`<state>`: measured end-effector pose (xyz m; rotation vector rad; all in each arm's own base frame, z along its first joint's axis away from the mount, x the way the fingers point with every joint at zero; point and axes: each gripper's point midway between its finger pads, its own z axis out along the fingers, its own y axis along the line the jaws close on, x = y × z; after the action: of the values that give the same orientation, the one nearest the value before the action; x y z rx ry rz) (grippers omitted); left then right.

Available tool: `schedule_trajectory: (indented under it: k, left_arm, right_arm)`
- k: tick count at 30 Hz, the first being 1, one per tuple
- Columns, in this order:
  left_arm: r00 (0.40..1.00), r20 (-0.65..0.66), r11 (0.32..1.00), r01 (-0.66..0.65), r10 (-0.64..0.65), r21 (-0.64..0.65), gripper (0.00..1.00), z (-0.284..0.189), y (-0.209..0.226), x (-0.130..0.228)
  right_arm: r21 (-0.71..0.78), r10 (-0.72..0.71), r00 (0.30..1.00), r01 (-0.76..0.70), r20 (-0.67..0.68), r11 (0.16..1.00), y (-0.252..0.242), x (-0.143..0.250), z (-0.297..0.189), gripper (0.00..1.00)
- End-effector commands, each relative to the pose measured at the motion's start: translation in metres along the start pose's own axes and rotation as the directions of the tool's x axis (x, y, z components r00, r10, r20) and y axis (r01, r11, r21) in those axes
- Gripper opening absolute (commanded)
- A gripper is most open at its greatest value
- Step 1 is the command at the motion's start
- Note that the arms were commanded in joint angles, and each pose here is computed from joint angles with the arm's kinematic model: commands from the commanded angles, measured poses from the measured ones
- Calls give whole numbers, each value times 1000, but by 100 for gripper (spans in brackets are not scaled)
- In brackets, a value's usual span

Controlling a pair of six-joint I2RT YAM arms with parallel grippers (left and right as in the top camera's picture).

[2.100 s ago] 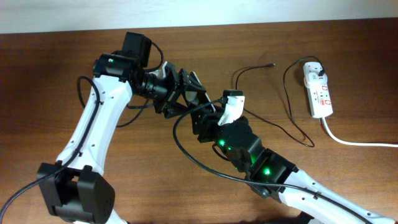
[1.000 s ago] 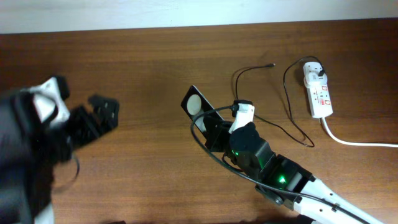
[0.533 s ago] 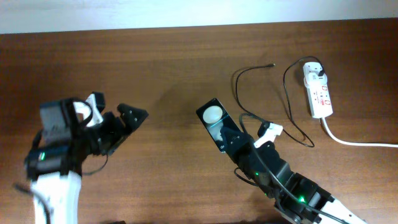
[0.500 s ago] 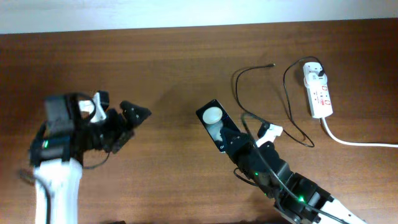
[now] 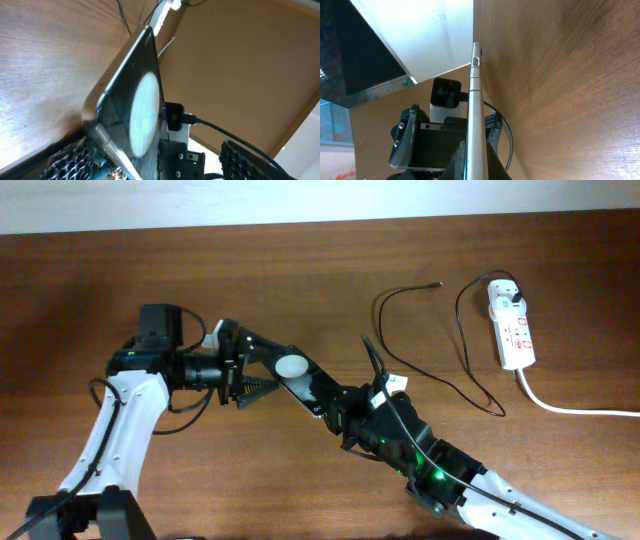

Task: Plug charger to phone and switch on socket

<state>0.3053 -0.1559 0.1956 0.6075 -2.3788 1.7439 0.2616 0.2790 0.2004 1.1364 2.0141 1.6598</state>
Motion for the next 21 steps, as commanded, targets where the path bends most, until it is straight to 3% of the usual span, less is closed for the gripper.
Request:
schedule_trajectory:
  k: [1, 7, 12, 16, 21]
  left_arm:
    - [998, 5, 997, 60, -60, -54, 74, 15, 5, 0]
    - [997, 2, 991, 83, -83, -107, 63, 37, 5, 6]
    - [991, 58, 980, 130, -123, -150, 30, 44, 10, 0]
    - [977, 108, 963, 203, -186, -177, 18, 47, 15, -4]
    - [987, 95, 975, 148, -133, -165, 13, 59, 6, -2]
  right_arm:
    - [-20, 107, 993, -108, -50, 994, 10, 11, -2, 4]
    - [-14, 182, 983, -183, -19, 983, 6, 5, 2, 4]
    - [10, 181, 983, -181, -7, 983, -2, 3, 7, 4]
    - [8, 181, 983, -181, -5, 983, -2, 2, 7, 4]
    - [12, 182, 983, -182, -2, 983, -3, 2, 7, 4]
